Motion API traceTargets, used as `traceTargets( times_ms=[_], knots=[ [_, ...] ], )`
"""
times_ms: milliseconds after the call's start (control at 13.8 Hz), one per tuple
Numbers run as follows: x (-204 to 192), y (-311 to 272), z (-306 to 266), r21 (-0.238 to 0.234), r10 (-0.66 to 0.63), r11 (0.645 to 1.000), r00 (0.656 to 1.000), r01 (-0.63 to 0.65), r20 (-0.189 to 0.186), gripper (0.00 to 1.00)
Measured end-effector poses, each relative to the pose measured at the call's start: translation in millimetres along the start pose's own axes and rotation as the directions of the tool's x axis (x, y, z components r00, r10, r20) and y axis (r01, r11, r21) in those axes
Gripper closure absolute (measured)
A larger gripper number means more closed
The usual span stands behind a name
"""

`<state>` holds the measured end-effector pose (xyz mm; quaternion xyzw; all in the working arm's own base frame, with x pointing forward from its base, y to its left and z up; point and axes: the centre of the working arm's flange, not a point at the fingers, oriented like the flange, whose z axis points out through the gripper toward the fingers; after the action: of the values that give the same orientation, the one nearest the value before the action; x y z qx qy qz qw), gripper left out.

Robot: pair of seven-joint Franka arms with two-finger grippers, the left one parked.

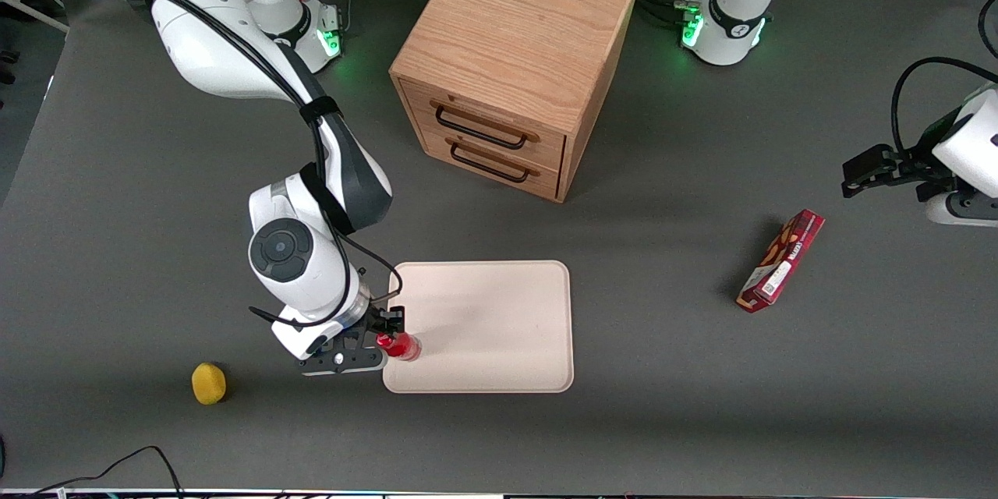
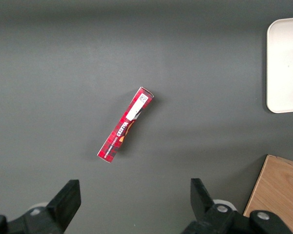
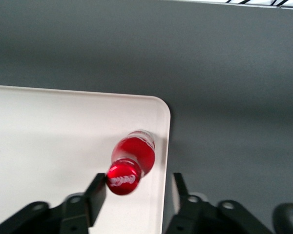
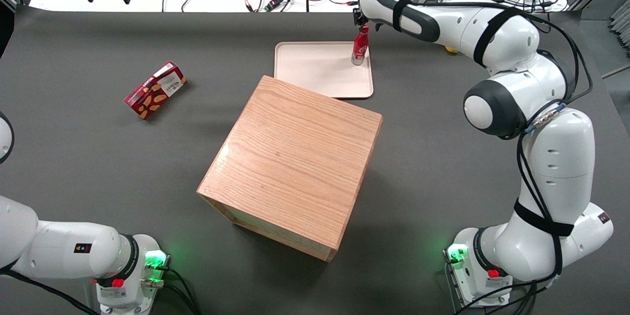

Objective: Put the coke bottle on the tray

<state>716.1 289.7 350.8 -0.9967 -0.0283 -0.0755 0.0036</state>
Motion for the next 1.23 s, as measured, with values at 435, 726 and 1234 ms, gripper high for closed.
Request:
traceTargets(
  times_ms=[435,726,1234],
  knots=[
    [19.7,50.2,-73.2,-0.002,0.082,0.997,0.995,-0.082,-0.05,0.0],
    [18.5,151.4,-148.1,-0.002,0.121,0.993,0.993,-0.121,0.012,0.0],
    [-47.2,251.2,-259.5,-0.02,0.125,0.992,0.986,-0.124,0.107,0.0]
  ],
)
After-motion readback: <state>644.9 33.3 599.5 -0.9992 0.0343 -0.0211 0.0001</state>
